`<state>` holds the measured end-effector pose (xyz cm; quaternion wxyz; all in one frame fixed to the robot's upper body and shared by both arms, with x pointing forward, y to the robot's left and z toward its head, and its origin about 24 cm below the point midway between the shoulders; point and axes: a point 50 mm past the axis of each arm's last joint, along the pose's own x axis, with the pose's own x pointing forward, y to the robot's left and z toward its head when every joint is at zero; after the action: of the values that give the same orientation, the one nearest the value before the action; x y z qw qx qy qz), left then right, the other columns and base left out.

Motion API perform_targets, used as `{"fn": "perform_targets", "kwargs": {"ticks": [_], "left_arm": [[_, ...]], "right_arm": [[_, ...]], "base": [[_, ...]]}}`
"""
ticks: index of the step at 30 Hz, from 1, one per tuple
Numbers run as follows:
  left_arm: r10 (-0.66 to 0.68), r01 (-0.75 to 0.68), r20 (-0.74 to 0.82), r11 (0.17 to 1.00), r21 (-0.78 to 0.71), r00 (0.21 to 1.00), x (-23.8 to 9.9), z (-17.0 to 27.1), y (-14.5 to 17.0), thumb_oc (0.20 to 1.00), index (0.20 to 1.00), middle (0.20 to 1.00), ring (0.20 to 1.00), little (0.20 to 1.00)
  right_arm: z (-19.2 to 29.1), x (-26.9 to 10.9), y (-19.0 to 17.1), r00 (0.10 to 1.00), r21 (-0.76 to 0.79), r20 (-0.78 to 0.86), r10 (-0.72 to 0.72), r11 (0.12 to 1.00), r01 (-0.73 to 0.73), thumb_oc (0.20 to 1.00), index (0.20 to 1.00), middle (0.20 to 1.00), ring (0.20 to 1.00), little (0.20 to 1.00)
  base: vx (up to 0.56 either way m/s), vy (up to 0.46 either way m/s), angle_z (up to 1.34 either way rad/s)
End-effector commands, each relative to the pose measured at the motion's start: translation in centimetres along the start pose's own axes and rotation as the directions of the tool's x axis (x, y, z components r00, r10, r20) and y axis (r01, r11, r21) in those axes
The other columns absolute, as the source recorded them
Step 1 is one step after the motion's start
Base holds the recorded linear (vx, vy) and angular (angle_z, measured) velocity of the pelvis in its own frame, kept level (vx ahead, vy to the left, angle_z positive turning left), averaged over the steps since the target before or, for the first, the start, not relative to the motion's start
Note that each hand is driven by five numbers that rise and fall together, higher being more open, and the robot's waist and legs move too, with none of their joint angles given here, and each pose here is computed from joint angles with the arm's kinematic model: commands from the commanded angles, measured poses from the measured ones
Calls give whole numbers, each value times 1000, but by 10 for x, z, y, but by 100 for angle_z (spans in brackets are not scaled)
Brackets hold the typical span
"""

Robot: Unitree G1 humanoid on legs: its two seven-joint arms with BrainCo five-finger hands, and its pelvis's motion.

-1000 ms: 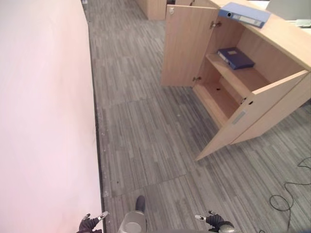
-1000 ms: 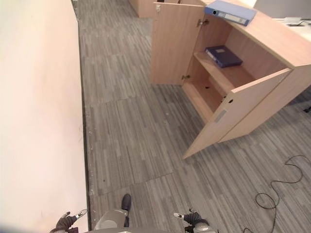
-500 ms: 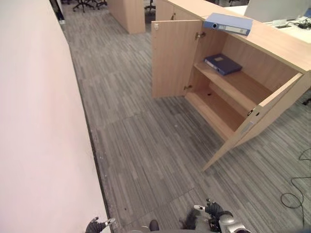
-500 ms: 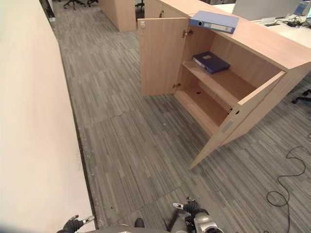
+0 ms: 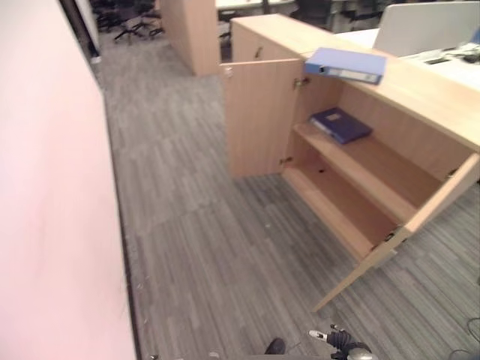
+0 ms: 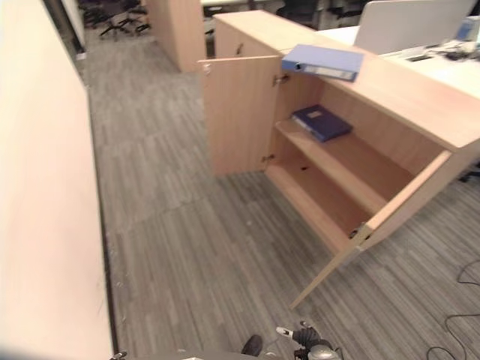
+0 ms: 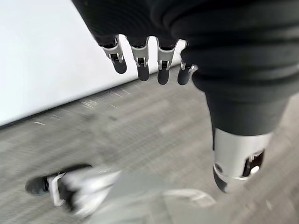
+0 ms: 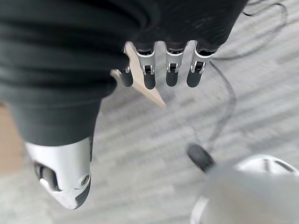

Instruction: Put the empty folder in the office cabinet

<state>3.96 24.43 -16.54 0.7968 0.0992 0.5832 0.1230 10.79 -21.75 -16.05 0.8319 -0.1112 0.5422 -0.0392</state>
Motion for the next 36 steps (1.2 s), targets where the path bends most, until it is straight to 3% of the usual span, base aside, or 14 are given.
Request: {"fn": "perform_targets", "kwargs": {"ticks": [1, 16, 29, 36], "left_arm": [[59, -54, 118, 998, -42, 991, 6, 37, 15, 1000, 1000, 1000, 1000, 1000], [111, -110, -3, 984, -140, 994, 2, 6, 22, 1000, 1000, 1000, 1000, 1000], [97, -95, 53, 995, -42, 994, 5, 22, 26, 1000, 1000, 1000, 1000, 1000], [56, -58, 84, 998, 19, 995, 6, 29, 19, 1000, 1000, 1000, 1000, 1000]], "right_arm": [[29, 5, -7, 997, 30, 68, -36, 999, 34, 1000, 1000, 1000, 1000, 1000], [28, 4, -1, 997, -67, 72, -3, 998, 8, 1000, 1000, 1000, 1000, 1000], [29, 5, -3, 998, -44, 59, 7, 999, -4, 1000, 1000, 1000, 1000, 1000], [43, 5, -1, 994, -77, 106, 17, 997, -8, 1000, 1000, 1000, 1000, 1000]], "base": [[132, 85, -65], [255, 209, -40], [271, 445, -9], [100, 85, -21]]}}
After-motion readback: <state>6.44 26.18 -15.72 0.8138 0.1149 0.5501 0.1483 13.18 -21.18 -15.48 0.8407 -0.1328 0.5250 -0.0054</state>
